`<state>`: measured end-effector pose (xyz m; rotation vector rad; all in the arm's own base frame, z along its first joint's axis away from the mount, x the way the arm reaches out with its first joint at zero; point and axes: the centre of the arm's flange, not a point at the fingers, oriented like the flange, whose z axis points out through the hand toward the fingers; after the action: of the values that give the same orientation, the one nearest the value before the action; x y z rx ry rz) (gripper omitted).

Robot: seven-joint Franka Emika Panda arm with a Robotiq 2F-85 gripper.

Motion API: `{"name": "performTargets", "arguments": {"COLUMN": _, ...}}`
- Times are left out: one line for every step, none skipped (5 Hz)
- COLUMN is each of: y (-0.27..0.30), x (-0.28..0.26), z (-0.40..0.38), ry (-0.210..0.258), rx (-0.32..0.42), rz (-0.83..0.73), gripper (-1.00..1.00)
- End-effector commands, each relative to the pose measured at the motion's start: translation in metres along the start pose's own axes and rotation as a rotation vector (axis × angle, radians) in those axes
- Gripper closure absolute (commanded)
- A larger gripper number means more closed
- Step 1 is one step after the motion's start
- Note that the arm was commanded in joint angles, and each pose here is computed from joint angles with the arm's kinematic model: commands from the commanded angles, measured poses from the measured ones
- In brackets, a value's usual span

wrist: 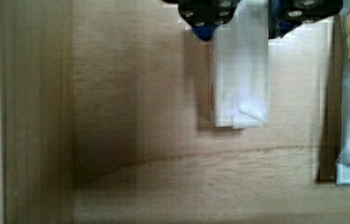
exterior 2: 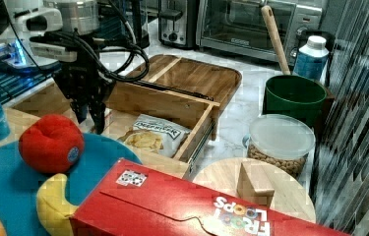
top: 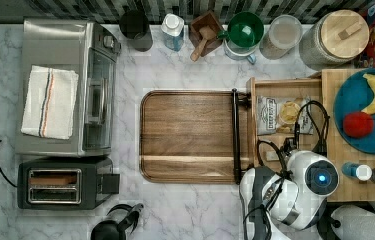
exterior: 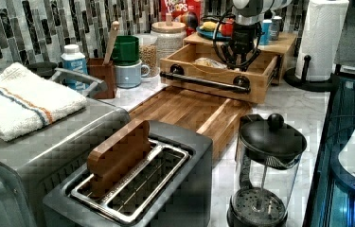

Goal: Pick up the butter.

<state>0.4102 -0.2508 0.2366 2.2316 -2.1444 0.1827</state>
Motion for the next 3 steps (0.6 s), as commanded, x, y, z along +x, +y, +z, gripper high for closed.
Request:
{"name": "performTargets", "arguments": {"y": -0.032, "x": -0.023, "z": -0.091, "ry": 0.122, "rx": 0.111, "rz": -0.062, "gripper": 1.00}}
{"name": "performTargets", "arguments": {"y": -0.049, "x": -0.019, "z": -0.122, "ry": 0.132, "rx": 0.133, "rz": -0.075, "gripper": 1.00}}
{"name": "performTargets", "arguments": {"y": -0.067, "x": -0.023, "z": -0.157, "ry": 0.147, "rx": 0.116, "rz": -0.091, "gripper": 1.00}}
